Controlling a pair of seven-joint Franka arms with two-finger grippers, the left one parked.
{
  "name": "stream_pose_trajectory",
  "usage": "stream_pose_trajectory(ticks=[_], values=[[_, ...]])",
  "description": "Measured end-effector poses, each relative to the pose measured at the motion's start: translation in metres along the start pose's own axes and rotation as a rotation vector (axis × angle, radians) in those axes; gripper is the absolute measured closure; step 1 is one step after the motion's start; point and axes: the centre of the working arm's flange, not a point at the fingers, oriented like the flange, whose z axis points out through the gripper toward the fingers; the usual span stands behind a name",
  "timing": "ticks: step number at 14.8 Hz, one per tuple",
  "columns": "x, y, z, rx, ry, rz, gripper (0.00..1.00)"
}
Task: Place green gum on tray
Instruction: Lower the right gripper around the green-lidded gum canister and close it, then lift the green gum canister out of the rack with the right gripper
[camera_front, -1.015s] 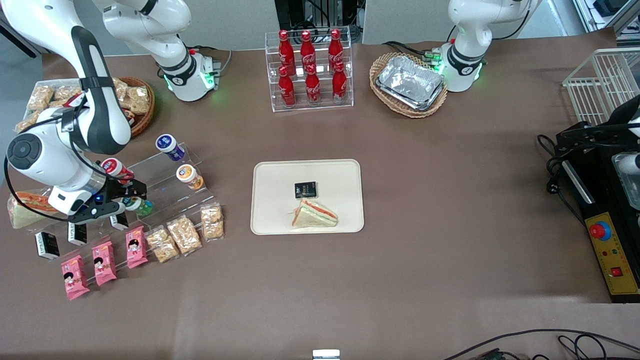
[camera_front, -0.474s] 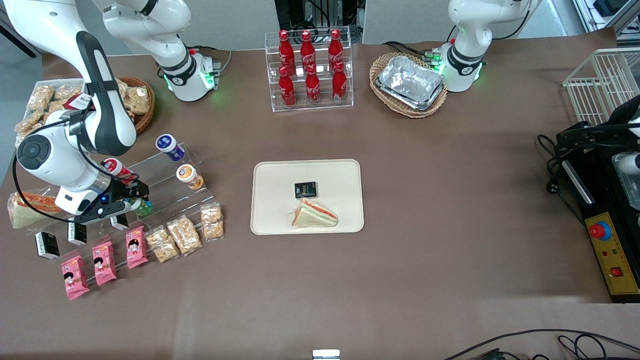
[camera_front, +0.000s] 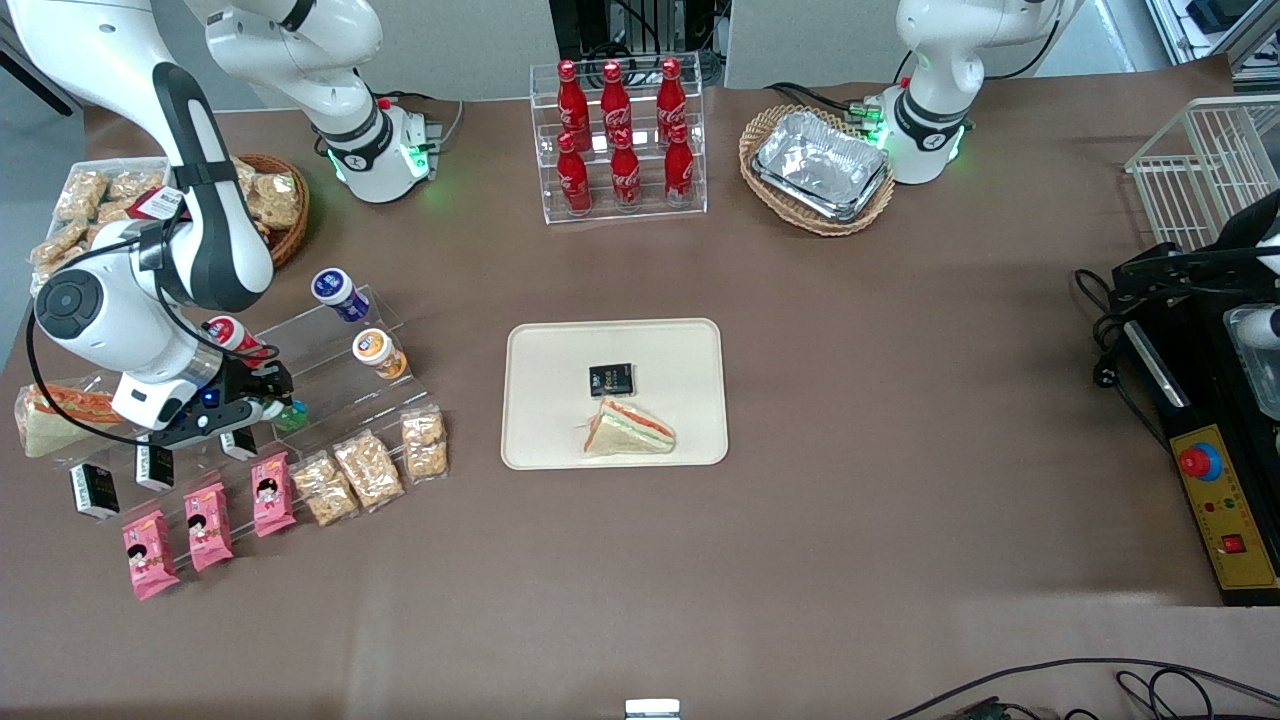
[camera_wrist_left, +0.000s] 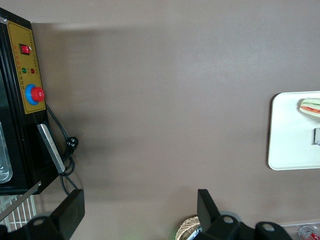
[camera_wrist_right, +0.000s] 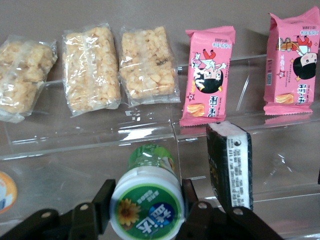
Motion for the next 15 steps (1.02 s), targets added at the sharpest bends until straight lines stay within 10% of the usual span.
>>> stream_pose_trajectory(ticks=[15], values=[[0.032, 0.009, -0.209, 0.064, -0.107, -0.022, 0.41]])
